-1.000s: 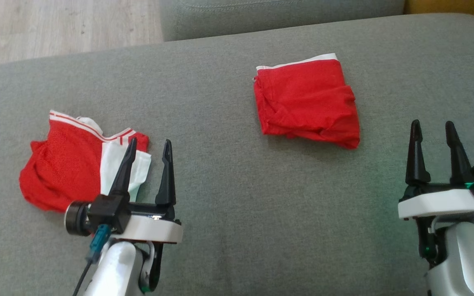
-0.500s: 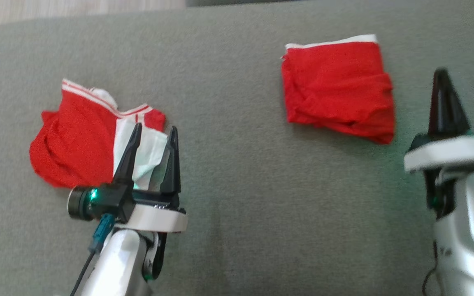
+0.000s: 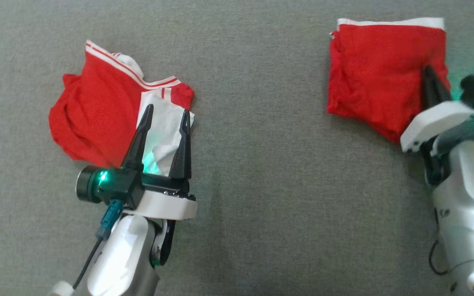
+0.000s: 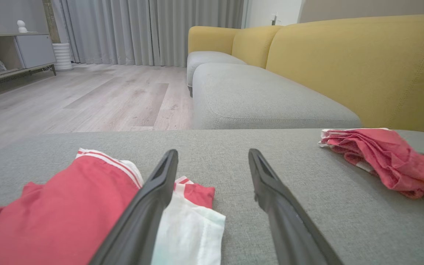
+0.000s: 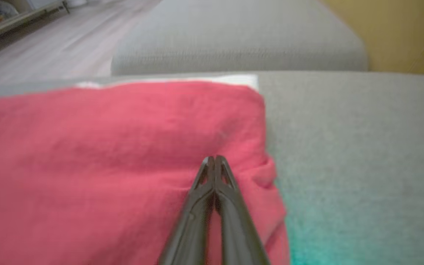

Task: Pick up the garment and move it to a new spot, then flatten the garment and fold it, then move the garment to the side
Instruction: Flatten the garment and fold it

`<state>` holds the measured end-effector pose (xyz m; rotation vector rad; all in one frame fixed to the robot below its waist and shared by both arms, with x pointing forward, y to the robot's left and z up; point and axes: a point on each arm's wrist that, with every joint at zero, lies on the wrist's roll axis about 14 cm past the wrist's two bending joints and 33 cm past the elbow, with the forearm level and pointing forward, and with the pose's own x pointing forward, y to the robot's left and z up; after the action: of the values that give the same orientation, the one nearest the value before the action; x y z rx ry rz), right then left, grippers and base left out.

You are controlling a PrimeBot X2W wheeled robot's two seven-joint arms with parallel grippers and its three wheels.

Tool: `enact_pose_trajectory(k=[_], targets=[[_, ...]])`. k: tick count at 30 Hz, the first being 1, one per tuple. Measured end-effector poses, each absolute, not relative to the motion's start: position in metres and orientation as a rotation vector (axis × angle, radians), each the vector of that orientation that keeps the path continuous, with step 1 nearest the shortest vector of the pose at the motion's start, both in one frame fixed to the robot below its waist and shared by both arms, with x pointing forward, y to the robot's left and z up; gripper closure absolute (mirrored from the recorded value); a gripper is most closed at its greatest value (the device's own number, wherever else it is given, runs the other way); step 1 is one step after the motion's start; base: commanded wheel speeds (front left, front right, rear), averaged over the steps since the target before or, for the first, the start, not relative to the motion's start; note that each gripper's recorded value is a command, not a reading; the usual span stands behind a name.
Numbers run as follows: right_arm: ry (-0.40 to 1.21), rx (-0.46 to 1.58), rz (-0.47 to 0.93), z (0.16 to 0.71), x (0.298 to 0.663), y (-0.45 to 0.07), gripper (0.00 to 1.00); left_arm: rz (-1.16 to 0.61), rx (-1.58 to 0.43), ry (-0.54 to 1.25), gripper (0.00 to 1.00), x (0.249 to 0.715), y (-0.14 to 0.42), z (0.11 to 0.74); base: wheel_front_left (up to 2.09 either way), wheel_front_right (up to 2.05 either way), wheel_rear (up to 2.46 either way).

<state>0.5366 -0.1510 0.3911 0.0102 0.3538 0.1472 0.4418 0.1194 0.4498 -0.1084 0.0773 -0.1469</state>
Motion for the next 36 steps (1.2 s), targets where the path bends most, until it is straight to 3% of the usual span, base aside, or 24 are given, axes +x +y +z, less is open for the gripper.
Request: enact_pose_trajectory(k=[5,16,22,27,32,36], targets=[[0.398,0.003,0.166,0.370,0.530,-0.143,1.00,-0.134,-0.109,0.077,0.00,0.442,0.122,0.450,0.00,0.00,0.00],[0.206,0.007,0.285,0.428,0.555,-0.091,1.00,-0.145,-0.109,0.050,0.00,0.442,0.117,0.461,0.00,0.00,0.00],[0.399,-0.050,0.371,0.377,0.526,-0.070,1.00,-0.134,-0.102,0.046,0.00,0.438,0.122,0.464,0.00,0.00,0.00],[0.413,-0.044,0.372,0.375,0.520,-0.071,1.00,-0.131,-0.102,0.034,0.00,0.439,0.122,0.468,0.00,0.00,0.00],[0.347,-0.009,0.330,0.397,0.523,-0.083,1.00,-0.145,-0.109,0.011,0.00,0.441,0.116,0.476,0.00,0.00,0.00],[0.182,0.037,0.266,0.449,0.538,-0.103,1.00,-0.169,-0.117,-0.017,0.00,0.442,0.108,0.487,0.00,0.00,0.00]])
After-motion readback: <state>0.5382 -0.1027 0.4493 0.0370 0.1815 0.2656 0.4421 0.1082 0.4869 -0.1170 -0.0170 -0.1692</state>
